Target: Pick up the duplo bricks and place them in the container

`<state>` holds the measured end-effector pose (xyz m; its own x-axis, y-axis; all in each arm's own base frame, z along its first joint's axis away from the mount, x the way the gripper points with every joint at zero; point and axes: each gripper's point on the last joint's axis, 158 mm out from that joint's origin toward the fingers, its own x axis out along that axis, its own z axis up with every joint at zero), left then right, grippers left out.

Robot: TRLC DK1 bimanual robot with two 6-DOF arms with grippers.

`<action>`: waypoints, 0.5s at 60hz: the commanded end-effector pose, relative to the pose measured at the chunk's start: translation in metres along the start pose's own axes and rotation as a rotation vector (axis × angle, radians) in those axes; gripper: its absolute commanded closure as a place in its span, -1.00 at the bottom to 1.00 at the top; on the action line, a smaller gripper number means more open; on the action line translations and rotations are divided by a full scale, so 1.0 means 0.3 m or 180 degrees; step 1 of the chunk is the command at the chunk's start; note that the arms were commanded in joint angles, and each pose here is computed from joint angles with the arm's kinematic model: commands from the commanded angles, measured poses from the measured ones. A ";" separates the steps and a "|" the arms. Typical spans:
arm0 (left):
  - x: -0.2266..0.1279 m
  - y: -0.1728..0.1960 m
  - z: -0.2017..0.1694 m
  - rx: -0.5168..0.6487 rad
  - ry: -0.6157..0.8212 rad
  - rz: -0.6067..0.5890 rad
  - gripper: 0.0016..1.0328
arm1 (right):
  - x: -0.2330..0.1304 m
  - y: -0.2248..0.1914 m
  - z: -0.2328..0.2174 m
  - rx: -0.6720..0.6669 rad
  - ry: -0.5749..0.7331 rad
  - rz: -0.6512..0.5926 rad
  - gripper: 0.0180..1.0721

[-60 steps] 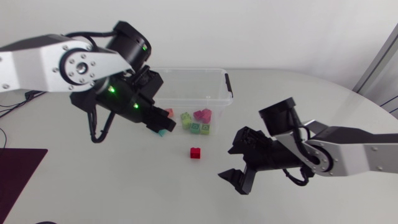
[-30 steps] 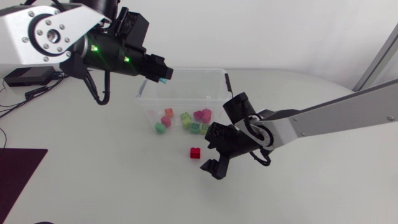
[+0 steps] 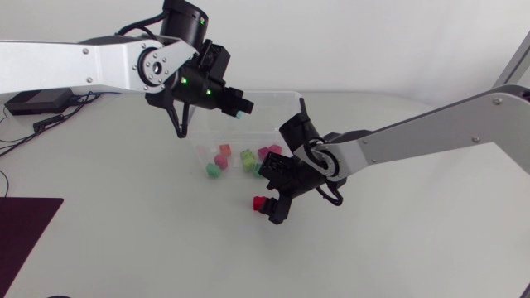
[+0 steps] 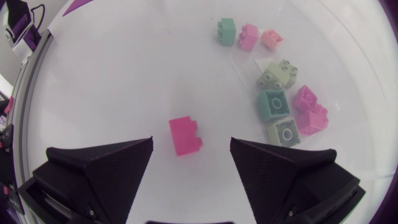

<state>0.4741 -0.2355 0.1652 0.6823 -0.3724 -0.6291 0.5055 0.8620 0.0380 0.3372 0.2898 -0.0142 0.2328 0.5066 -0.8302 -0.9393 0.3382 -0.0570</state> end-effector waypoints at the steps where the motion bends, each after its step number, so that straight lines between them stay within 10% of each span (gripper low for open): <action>1: 0.030 0.000 0.025 -0.0019 -0.0042 -0.0023 0.15 | 0.023 0.020 -0.013 -0.0095 0.0105 0.0066 -0.48; 10: 0.036 -0.002 0.021 0.0007 -0.0018 -0.0023 -0.72 | 0.027 0.038 -0.025 -0.0154 0.0190 0.0078 -0.09; 30: -0.110 0.081 0.041 -0.0032 -0.0137 0.0116 -0.87 | 0.016 0.047 -0.036 -0.0172 0.0203 -0.0002 0.36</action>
<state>0.4783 -0.2180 0.1664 0.6882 -0.3466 -0.6373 0.4773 0.8779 0.0380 0.3265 0.2915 -0.0235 0.2166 0.4618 -0.8601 -0.9497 0.3039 -0.0760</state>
